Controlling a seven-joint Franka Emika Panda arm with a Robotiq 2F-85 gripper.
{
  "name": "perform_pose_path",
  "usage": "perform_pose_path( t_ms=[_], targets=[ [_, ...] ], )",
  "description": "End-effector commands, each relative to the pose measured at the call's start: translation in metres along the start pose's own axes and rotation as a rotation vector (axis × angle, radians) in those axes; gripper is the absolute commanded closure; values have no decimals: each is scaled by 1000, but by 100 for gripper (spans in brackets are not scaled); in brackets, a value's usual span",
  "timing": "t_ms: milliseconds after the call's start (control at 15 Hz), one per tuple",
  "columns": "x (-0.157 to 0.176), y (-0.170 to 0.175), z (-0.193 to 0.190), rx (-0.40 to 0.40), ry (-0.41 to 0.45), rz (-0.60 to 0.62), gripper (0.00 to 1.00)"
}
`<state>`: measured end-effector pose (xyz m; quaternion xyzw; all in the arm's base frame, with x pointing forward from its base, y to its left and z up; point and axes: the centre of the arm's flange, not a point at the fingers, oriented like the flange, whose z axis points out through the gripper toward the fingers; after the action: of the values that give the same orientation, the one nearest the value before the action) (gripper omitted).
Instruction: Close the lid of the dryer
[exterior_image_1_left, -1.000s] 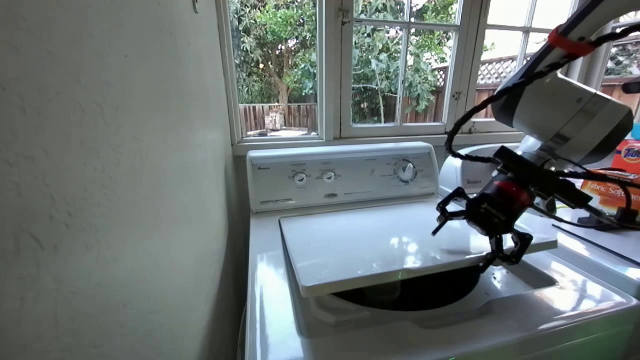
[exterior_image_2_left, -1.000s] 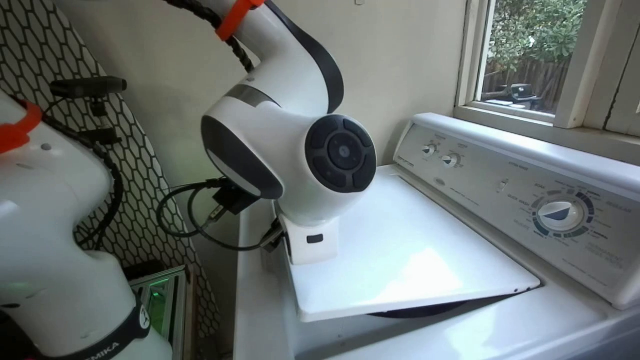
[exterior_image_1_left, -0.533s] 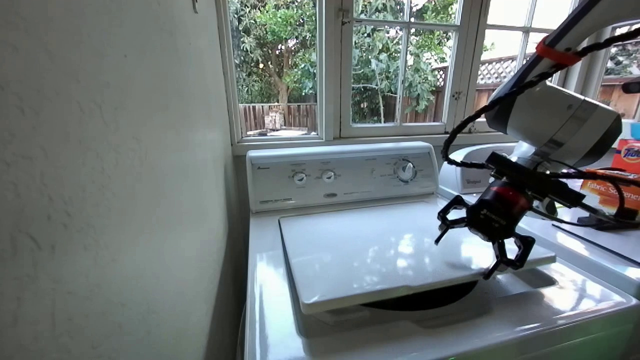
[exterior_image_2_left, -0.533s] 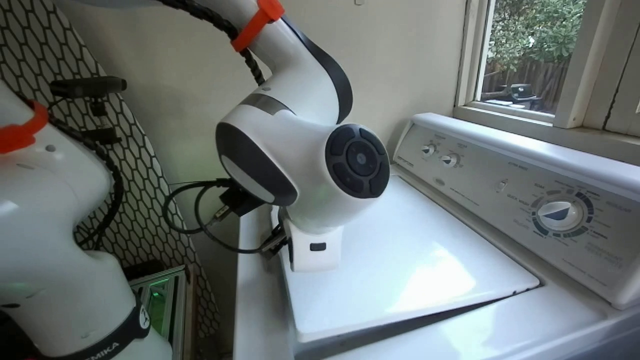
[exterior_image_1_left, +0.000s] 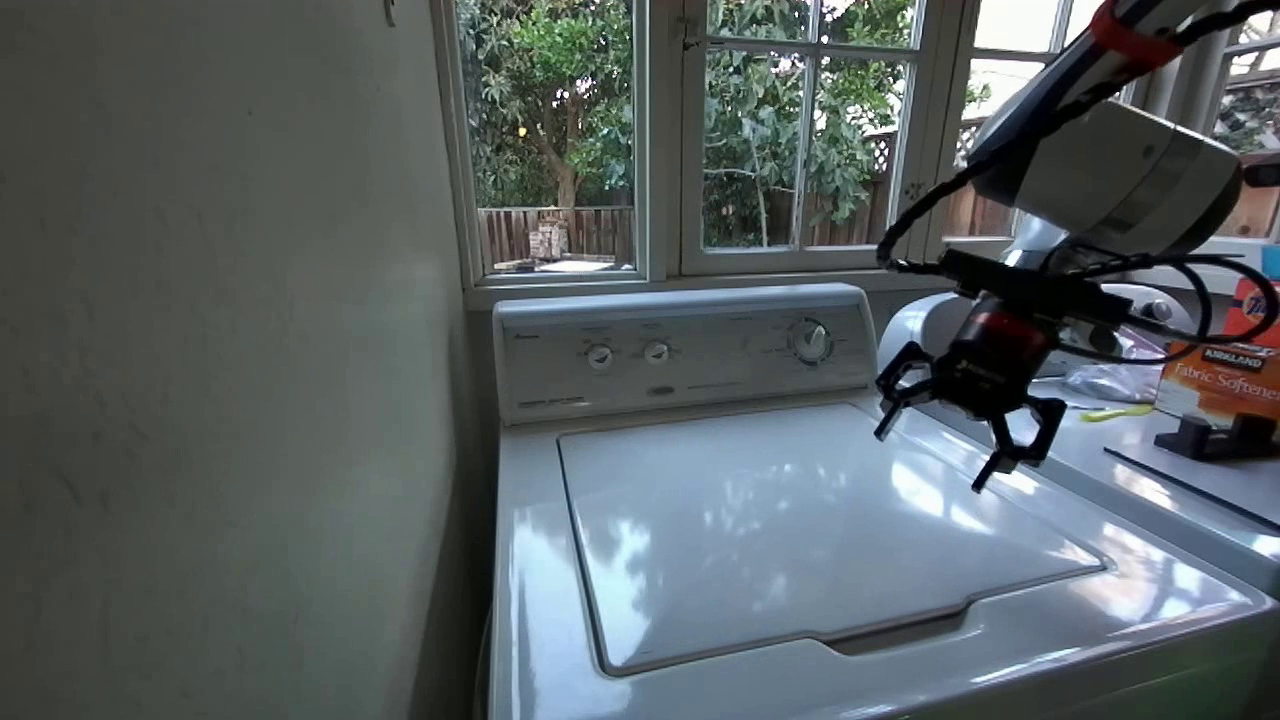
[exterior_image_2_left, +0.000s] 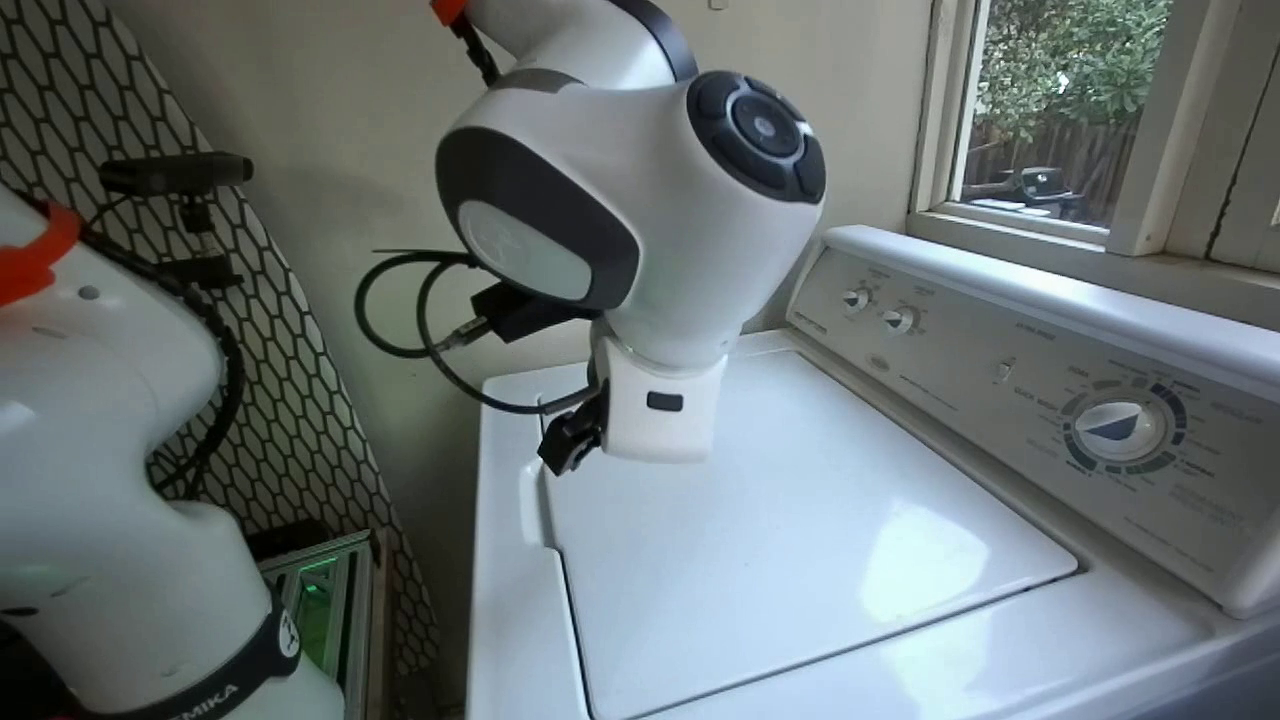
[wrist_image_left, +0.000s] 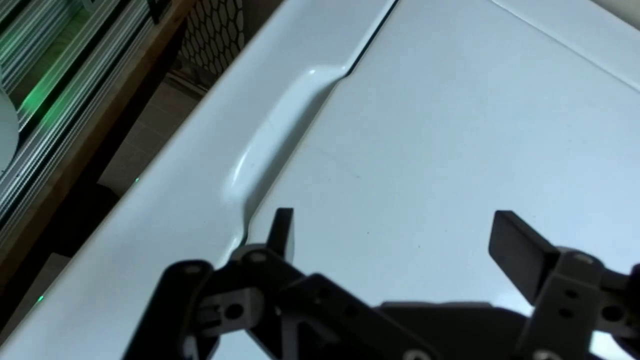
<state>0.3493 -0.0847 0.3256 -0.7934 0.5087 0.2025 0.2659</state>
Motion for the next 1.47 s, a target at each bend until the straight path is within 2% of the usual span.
perform_pose_path(
  t_ms=[0,267,467,867,933,1067,1400],
  targets=[
    [-38,-4,-26,-92,151,12,0],
    [-84,-22,-53,-200,356,10,0],
    [-129,-41,-73,-227,532,-50,0],
    [-197,-63,-112,-347,840,-215,0],
    [-180,-62,-100,-310,766,-184,0],
    [-187,-65,-105,-304,782,-199,0],
    [-180,-64,-103,-311,767,-189,0]
  ],
)
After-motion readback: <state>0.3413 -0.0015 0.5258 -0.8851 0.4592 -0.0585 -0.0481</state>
